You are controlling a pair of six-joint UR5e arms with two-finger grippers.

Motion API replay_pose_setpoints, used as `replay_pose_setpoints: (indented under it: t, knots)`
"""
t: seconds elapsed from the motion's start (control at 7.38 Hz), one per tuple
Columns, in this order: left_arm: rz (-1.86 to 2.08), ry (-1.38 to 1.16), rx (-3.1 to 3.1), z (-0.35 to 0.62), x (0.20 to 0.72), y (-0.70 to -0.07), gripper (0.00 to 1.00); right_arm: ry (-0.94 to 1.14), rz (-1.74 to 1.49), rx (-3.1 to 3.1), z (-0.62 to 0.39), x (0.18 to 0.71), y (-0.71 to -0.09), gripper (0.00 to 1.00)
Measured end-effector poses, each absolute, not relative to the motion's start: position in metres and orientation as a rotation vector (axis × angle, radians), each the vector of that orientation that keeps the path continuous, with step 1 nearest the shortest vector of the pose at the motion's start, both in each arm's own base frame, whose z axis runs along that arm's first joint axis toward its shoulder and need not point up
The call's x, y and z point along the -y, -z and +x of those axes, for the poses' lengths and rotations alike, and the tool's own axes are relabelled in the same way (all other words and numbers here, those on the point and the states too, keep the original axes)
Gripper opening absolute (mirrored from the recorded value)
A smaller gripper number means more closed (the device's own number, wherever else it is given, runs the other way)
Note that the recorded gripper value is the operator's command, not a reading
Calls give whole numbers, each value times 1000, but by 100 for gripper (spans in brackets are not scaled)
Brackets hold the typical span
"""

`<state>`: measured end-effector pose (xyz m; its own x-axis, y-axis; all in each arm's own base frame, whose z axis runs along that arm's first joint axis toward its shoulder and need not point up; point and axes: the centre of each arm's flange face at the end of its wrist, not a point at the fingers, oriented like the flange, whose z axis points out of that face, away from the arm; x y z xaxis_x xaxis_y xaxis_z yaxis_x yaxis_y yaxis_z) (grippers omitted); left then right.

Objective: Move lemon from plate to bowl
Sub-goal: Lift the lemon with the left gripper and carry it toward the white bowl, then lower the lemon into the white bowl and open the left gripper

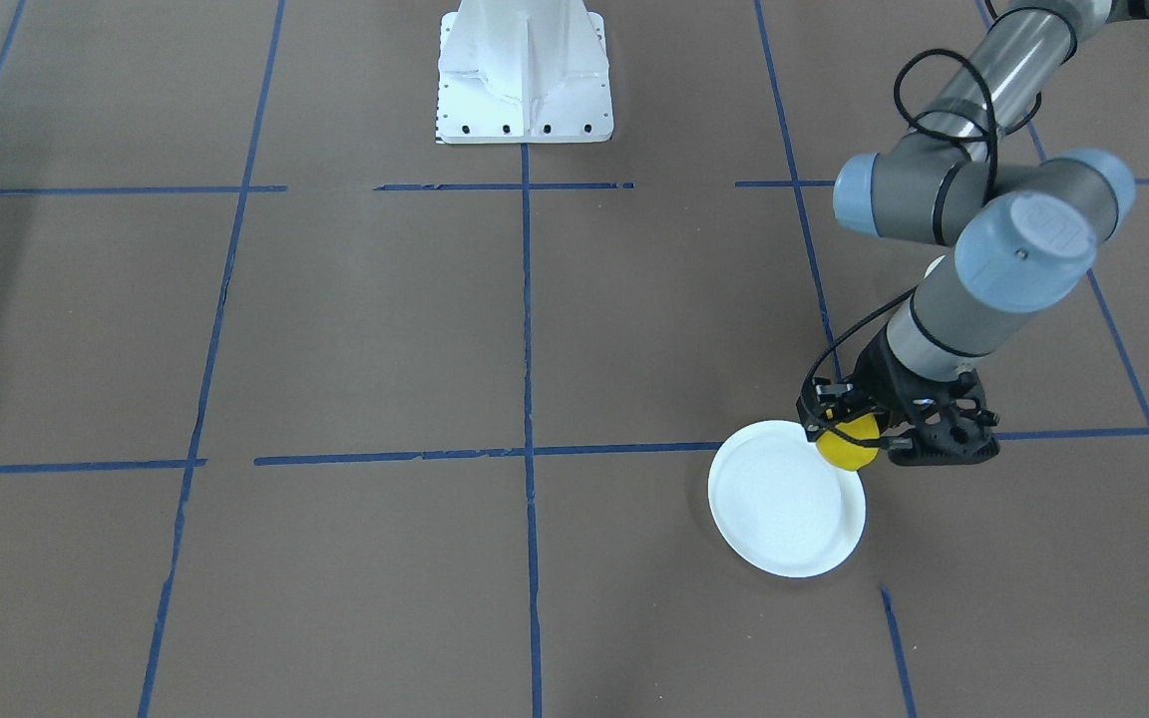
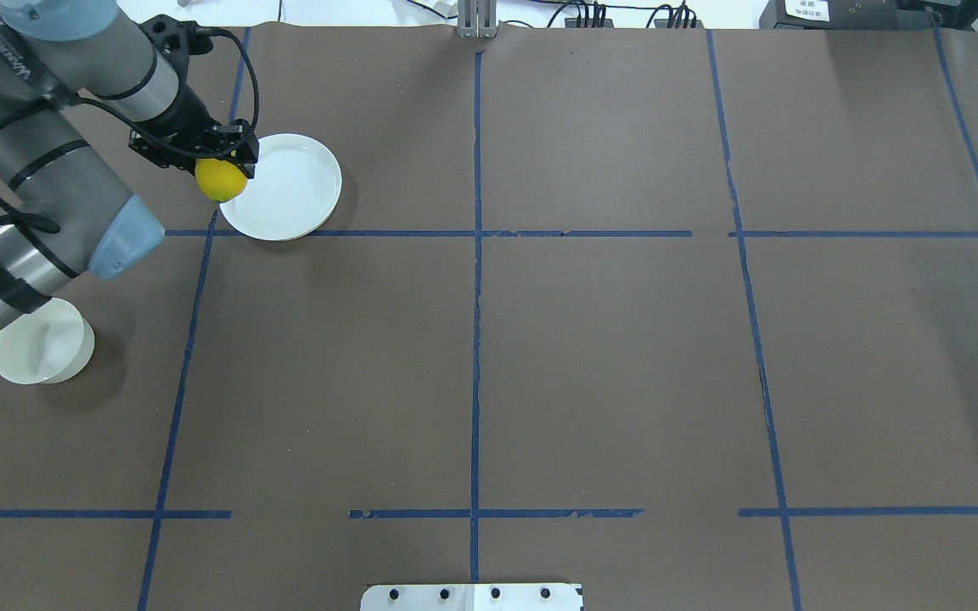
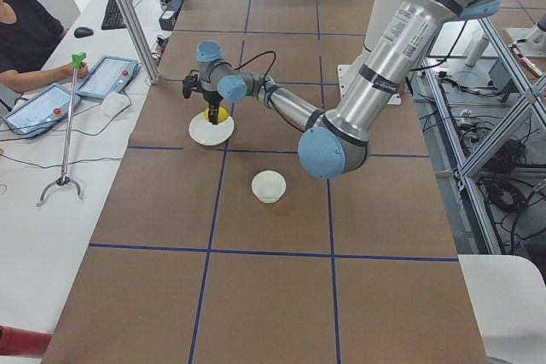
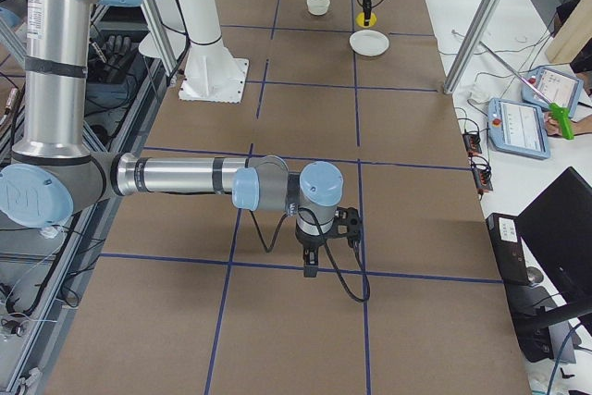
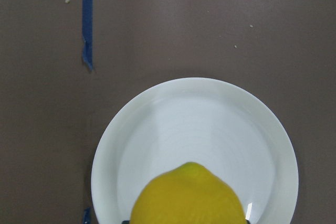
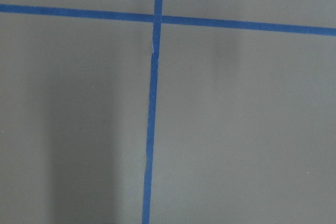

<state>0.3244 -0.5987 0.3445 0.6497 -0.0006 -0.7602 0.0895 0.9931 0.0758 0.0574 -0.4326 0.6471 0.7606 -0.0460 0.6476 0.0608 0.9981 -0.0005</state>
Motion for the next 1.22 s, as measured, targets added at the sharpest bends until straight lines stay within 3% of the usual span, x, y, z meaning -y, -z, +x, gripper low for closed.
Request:
replay_pose_setpoints:
  t: [0.41, 1.22]
  knots:
    - [115, 59, -808, 259, 516, -389, 0, 58, -22, 704, 57, 433, -647, 100]
    - [104, 95, -735, 217, 460, -514, 0, 58, -22, 704, 57, 433, -647, 100]
